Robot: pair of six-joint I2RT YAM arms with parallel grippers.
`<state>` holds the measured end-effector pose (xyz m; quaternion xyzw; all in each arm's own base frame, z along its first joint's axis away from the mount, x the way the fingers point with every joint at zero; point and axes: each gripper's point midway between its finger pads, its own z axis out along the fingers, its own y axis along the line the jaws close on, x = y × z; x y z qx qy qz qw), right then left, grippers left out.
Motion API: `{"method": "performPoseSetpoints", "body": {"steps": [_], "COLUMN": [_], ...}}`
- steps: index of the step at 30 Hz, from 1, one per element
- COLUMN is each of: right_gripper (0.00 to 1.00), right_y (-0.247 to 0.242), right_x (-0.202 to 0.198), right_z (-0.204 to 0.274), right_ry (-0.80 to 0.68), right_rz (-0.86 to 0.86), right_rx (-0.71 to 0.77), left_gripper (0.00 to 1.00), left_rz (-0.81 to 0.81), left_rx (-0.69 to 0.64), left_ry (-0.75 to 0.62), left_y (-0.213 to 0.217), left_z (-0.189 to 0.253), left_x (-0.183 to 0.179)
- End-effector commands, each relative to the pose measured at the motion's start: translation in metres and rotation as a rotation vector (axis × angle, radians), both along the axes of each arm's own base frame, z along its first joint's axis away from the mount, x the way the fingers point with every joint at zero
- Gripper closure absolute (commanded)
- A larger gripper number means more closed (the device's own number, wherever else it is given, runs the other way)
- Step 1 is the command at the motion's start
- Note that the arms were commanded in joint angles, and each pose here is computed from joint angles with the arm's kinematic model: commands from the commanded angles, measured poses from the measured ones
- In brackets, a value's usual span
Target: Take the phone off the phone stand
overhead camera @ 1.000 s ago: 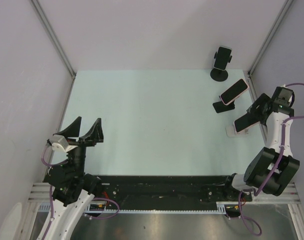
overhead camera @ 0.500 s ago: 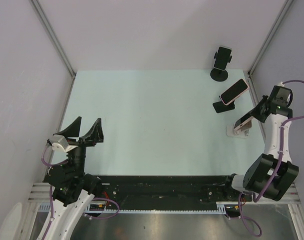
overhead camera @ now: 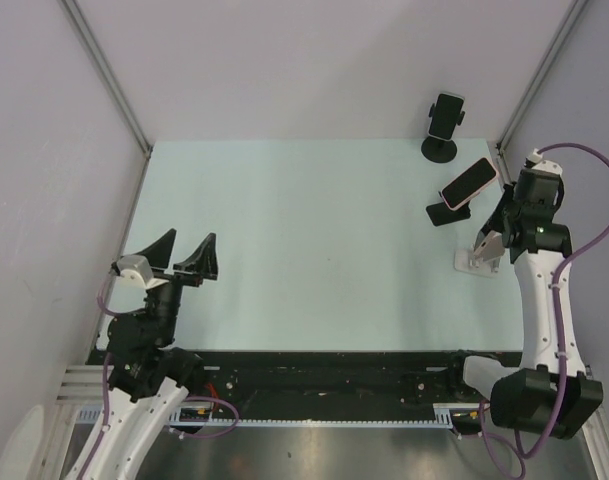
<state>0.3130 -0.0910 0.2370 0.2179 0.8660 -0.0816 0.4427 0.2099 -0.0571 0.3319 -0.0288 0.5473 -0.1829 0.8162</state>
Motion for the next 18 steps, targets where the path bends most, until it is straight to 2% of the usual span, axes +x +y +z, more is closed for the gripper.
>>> {"method": "performPoseSetpoints", "body": {"steps": [1,9,18], "right_gripper": [1.00,1.00,1.00], "right_y": [0.021,0.114,0.227], "right_x": [0.005,0.013,0.015], "right_z": [0.064,0.089,0.073], "right_ry": [-0.216,-0.345,-0.285], "right_rz": [0.096,0.449,0.803], "right_rx": [-0.065,0.125,0.328], "left_gripper": [0.00,0.00,0.00], "left_rz": [-0.052,-0.234,-0.491], "left_rx": [0.057,0.200,0.258], "left_ry": [-0.005,0.140,0.284], "left_y": [-0.014,-0.060,-0.122], "left_z": [0.011,-0.003,-0.020], "left_x": [0.003,0.026,0.040]}}
